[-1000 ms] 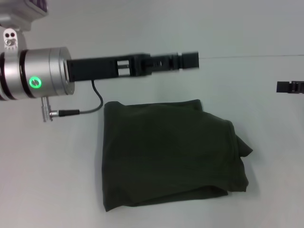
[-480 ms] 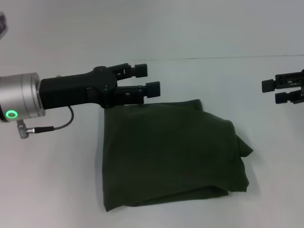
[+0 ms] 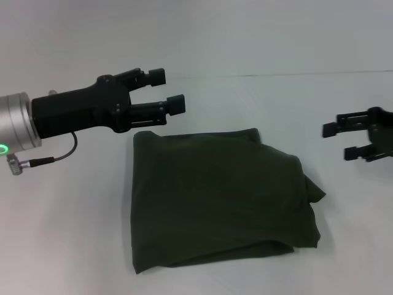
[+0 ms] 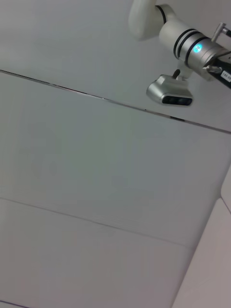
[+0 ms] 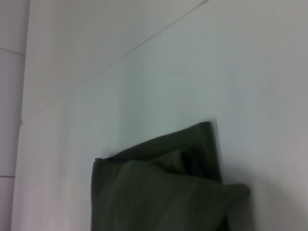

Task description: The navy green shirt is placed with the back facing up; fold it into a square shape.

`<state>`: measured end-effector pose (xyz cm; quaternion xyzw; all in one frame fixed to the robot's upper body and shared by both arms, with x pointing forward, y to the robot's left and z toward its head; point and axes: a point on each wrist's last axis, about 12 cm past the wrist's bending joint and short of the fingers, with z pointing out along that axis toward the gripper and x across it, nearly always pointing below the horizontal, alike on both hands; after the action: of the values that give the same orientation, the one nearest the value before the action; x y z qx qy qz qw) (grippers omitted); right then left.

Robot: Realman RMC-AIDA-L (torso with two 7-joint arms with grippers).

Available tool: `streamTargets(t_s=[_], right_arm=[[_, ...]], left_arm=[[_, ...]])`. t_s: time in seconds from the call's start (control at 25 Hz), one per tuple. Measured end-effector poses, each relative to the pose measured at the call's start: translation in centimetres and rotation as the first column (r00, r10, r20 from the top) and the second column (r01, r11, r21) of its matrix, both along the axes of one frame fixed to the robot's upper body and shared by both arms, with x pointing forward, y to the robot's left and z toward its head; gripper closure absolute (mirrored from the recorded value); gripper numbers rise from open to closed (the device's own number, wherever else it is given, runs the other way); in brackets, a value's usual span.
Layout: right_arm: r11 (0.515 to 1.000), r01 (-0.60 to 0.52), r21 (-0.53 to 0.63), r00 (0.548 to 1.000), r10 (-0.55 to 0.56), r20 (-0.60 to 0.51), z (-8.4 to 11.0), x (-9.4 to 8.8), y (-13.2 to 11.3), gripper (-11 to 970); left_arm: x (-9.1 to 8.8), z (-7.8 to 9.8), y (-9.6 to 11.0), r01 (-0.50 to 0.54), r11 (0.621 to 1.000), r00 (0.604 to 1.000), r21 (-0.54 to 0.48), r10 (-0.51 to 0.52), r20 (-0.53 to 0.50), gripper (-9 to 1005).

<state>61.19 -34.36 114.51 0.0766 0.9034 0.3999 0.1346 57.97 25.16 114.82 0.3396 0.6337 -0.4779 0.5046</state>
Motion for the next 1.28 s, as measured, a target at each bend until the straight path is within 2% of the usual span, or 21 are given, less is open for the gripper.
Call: streamTargets(t_s=[0.36, 0.6, 1.08, 1.28], right_arm=[[0.999, 0.009, 0.039, 0.999, -0.007, -0.050, -3.5, 0.0, 5.1, 75], [0.999, 0.035, 0.034, 0.999, -0.034, -0.027, -4.3, 0.5, 6.7, 80], [1.000, -0.002, 0.000, 1.000, 0.002, 0.015, -3.9, 1.8, 9.5, 90], [0.997, -0.069, -0.027, 0.991, 0.072, 0.113, -2.8, 2.5, 10.8, 239]], left_arm=[[-0.2, 0.0, 0.7, -0.003, 1.000, 0.999, 0.027, 0.002, 0.033, 60], [-0.3, 0.3, 0.7, 0.013, 1.000, 0.999, 0.026, -0.014, 0.040, 59], [-0.3, 0.2, 0.7, 0.009, 1.000, 0.999, 0.016, -0.010, 0.032, 59], [-0.4, 0.1, 0.8, 0.008, 1.000, 1.000, 0.016, -0.008, 0.028, 59]])
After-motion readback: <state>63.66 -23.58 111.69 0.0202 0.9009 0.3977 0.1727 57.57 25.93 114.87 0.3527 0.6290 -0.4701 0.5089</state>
